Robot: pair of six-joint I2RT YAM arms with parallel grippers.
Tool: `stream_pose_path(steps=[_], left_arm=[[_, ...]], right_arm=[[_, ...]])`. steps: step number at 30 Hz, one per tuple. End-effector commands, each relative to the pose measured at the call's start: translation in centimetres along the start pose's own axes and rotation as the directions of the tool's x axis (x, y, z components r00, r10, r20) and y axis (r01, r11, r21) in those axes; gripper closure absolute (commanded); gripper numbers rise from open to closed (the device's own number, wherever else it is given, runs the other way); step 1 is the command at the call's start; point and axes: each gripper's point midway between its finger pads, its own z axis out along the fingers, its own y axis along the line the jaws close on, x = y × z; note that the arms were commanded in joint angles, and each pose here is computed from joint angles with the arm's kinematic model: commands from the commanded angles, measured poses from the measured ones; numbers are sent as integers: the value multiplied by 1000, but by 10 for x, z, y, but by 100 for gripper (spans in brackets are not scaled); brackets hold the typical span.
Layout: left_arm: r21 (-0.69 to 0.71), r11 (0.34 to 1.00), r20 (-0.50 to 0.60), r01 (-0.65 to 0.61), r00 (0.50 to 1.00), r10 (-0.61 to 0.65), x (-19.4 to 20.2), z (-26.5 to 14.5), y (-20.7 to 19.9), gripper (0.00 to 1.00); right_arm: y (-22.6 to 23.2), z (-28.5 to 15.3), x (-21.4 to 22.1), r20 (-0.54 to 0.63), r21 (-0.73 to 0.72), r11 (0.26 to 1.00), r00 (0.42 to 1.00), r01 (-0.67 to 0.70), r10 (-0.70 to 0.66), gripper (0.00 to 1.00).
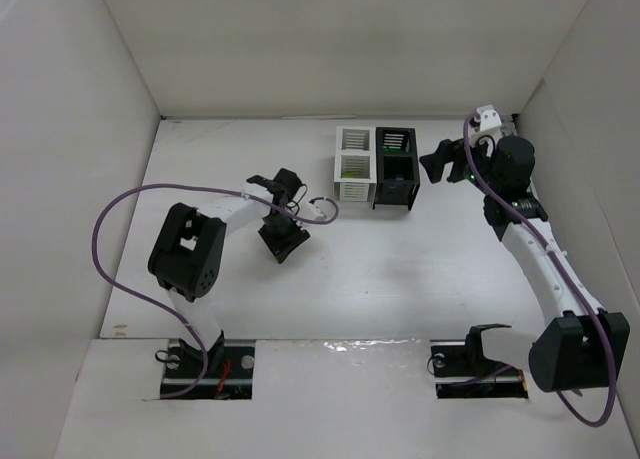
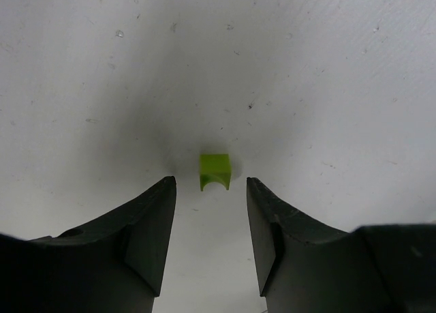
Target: Sort the legos into containers by color
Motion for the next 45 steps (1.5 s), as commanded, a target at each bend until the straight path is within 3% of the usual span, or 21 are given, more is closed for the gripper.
stream_pose_path(steps=[1, 12, 37, 41, 45], left_arm=[[21, 1000, -25, -9, 1000, 9, 8, 2, -3, 57], [47, 999, -33, -14, 999, 15, 7, 11, -8, 60], [63, 997, -55, -39, 998, 43, 0, 23, -16, 79], [66, 994, 1, -82, 997, 82, -6, 10, -20, 84], [53, 985, 124, -164, 980, 157, -24, -27, -27, 88]], right_arm=[[6, 1, -18, 41, -21, 999, 999, 25, -24, 16], [6, 1, -18, 41, -21, 999, 999, 25, -24, 16], [5, -1, -17, 42, -12, 1000, 999, 25, -24, 16], [5, -1, -17, 42, -12, 999, 999, 34, -34, 16], [5, -1, -17, 42, -12, 999, 999, 34, -34, 16]])
